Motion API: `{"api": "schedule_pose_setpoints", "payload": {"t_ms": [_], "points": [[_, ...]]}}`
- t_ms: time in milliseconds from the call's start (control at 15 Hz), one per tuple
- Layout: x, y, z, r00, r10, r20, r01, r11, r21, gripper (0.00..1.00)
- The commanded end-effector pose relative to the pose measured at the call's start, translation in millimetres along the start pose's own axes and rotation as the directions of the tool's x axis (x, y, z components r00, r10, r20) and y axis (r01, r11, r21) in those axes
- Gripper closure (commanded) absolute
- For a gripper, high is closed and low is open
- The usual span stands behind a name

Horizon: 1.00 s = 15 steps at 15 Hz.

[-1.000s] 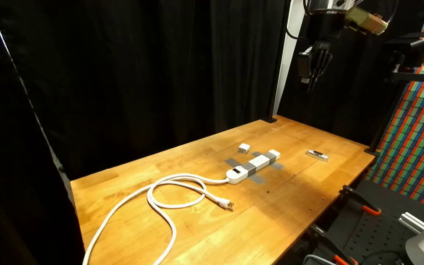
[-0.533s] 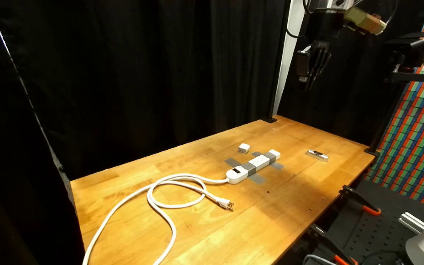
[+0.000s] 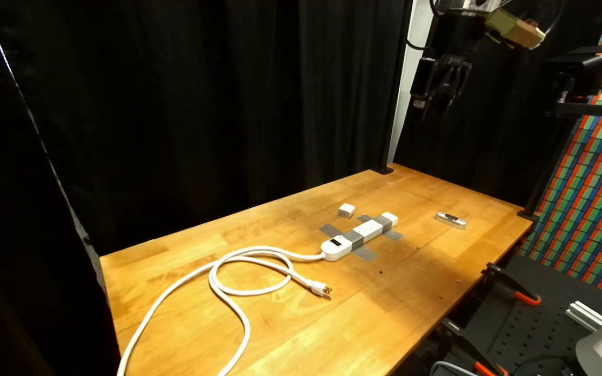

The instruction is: Put the white charging adaptor on the extension cable

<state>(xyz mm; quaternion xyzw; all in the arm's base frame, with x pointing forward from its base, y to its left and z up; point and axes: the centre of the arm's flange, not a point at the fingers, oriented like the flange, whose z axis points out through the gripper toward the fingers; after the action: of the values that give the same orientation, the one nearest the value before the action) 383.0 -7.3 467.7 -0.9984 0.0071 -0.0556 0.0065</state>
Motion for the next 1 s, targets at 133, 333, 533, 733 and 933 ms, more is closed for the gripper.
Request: {"api": "schedule_pose_setpoints", "payload": {"t_ms": [133, 333, 533, 733, 933], "points": [[0, 0, -2, 1.0, 0.002, -0.015, -0.002, 1.0, -0.001, 0.04], [-1, 0, -2, 1.0, 0.003, -0.016, -0.003, 1.0, -0.001, 0.05], [2, 0, 3, 0.995, -0.021, -0.096, 0.021, 1.0, -0.001, 0.01], [36, 19, 31, 0.971, -0.205, -0.127, 0.214, 0.975, 0.065, 0.0], [77, 50, 77, 0.931, -0.336, -0.14, 0.352, 0.93, 0.106, 0.0]]}}
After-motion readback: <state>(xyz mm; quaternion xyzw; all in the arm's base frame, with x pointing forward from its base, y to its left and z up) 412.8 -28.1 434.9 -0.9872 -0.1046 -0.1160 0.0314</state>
